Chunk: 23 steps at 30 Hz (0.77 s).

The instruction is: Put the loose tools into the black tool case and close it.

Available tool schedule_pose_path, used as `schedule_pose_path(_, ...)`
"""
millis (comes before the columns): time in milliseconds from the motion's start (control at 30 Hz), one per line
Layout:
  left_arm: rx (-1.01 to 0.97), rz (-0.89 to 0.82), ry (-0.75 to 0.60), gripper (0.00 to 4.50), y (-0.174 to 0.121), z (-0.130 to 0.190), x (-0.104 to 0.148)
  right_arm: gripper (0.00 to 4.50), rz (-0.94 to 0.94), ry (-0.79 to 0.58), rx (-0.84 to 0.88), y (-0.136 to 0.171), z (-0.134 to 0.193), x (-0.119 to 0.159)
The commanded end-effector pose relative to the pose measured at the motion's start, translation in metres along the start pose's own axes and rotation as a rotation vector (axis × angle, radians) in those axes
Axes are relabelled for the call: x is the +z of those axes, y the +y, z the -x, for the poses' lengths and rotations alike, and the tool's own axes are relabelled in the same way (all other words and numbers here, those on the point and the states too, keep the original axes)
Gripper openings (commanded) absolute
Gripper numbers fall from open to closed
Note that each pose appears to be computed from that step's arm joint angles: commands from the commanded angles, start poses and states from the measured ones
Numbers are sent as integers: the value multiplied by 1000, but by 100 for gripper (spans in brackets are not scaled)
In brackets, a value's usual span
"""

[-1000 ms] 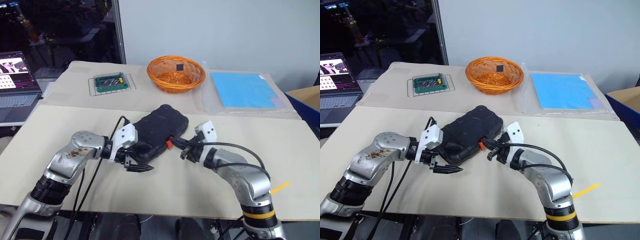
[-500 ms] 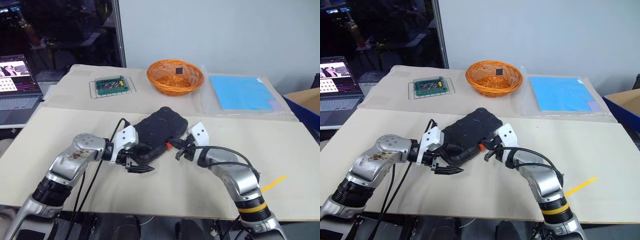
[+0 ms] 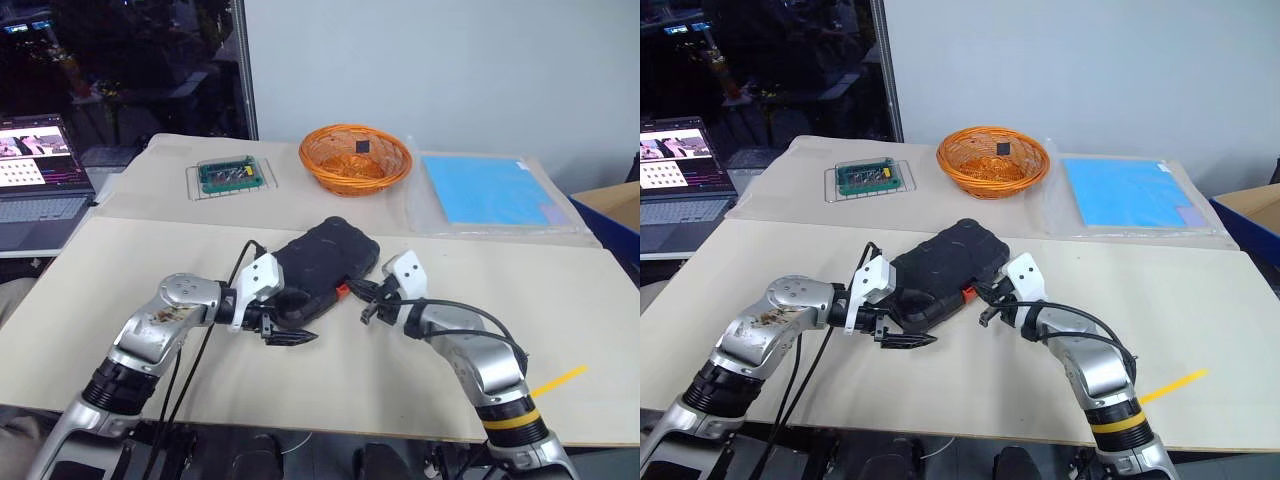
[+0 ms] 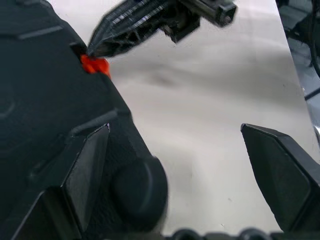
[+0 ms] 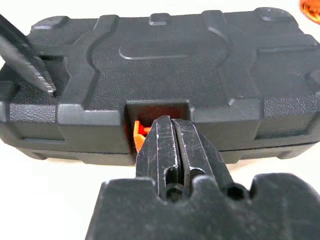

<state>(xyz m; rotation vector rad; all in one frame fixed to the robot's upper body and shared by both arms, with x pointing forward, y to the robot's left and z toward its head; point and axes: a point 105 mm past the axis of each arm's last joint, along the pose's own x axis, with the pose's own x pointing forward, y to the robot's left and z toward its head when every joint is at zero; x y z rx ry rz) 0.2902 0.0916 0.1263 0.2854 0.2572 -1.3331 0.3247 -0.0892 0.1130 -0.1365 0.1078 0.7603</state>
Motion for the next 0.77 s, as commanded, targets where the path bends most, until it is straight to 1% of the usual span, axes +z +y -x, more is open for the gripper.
schedule_pose_path(33,90,48,-191,450,7,14,22,30,65,-197,-13,-8,43,54)
schedule_pose_path(100,64,94,-288,450,1,29,35,82,108,-169,49,2,64,55)
schedule_pose_path(133,50,116,-316,450,-1,34,38,111,118,-155,69,6,71,54)
schedule_pose_path(167,66,120,-310,450,-4,40,37,154,125,-123,91,9,82,50)
schedule_pose_path(200,75,123,-299,450,-6,45,35,184,129,-100,106,11,89,48)
schedule_pose_path(233,103,132,-288,450,-10,54,32,212,133,-69,117,12,106,44)
schedule_pose_path(333,175,162,-237,450,-18,80,19,328,165,-5,106,12,139,39)
schedule_pose_path(367,196,174,-219,450,-20,88,15,352,176,12,95,11,146,38)
schedule_pose_path(400,212,179,-199,450,-23,95,11,394,178,26,82,9,154,38)
schedule_pose_path(467,233,186,-170,450,-28,105,6,446,187,50,68,7,162,36)
schedule_pose_path(600,275,193,-104,450,-40,116,-5,446,221,104,55,4,180,30)
schedule_pose_path(767,271,219,-94,450,-41,119,-9,446,243,107,41,-2,180,30)
